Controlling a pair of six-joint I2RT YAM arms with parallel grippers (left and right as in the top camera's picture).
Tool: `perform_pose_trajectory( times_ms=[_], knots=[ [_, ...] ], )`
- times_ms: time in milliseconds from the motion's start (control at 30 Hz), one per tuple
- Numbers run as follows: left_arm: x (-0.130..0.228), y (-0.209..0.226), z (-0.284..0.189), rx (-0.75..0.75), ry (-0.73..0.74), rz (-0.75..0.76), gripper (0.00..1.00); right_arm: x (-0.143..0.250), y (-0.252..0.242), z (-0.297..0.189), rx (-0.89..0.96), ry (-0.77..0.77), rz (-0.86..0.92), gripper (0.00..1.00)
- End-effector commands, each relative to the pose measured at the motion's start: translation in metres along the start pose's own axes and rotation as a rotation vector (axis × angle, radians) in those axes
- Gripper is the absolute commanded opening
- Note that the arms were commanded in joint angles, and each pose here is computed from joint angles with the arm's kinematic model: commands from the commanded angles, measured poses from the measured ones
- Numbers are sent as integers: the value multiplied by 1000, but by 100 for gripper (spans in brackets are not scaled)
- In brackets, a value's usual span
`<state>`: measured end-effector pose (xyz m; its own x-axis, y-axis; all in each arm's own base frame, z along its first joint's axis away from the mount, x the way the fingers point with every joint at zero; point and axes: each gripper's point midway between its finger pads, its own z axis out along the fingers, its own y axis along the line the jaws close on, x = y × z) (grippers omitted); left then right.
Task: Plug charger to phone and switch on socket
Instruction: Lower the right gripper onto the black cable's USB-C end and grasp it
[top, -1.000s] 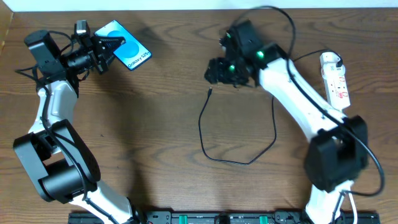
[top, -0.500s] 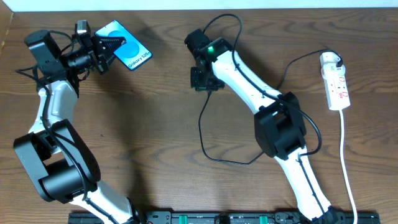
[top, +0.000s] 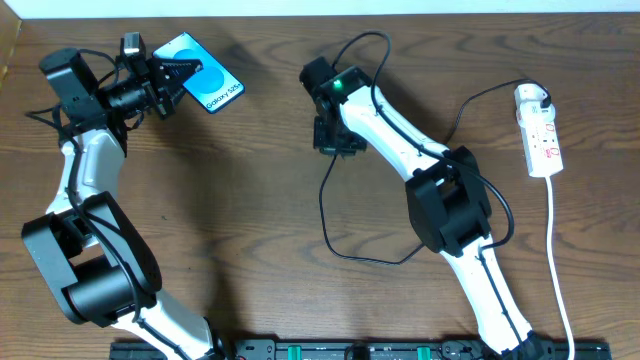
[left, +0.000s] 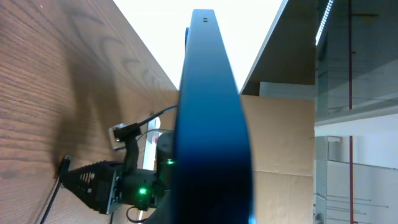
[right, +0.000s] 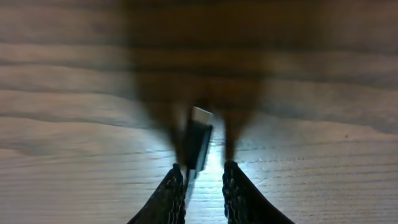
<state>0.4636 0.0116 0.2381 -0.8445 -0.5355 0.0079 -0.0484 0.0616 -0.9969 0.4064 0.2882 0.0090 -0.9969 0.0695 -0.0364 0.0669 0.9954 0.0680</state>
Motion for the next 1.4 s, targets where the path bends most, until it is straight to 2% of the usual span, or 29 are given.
perform_pose_trajectory(
  times_ms=[0,233,300,367,400,500,567,700,800,867,1067,1167,1267,1367],
  knots=[
    [7,-16,-2,19,23,37,7,11,-3,21,21,36,12,21],
    [7,-16,-2,19,23,37,7,9,-1,35,9,8,6,20],
    [7,-16,-2,19,23,37,7,9,-2,38,10,5,6,17],
    [6,-16,-2,18,20,37,7,9,-2,42,10,5,-3,9],
    [5,-16,-2,16,17,37,7,9,-2,42,7,3,-34,1],
    [4,-15,-2,14,10,37,7,7,8,40,-44,-2,-263,1],
    [4,-15,-2,12,6,37,7,5,11,33,-72,0,-329,1],
    [4,-15,-2,12,6,37,7,6,36,5,-288,14,-486,1],
    [4,-15,-2,12,6,37,7,10,58,-32,-557,-6,-687,1],
    [4,-15,-2,12,6,37,7,9,50,-45,-605,-7,-718,1],
    [3,-15,-2,11,3,37,8,-4,-21,-34,-402,50,-697,1],
    [3,-15,-2,11,3,37,7,-18,-61,-23,-157,46,-704,1],
    [3,-15,-2,11,3,37,7,-24,-73,-16,-35,25,-723,1],
    [3,-15,-2,11,3,37,7,-17,-68,-7,-12,32,-676,1]
  ],
)
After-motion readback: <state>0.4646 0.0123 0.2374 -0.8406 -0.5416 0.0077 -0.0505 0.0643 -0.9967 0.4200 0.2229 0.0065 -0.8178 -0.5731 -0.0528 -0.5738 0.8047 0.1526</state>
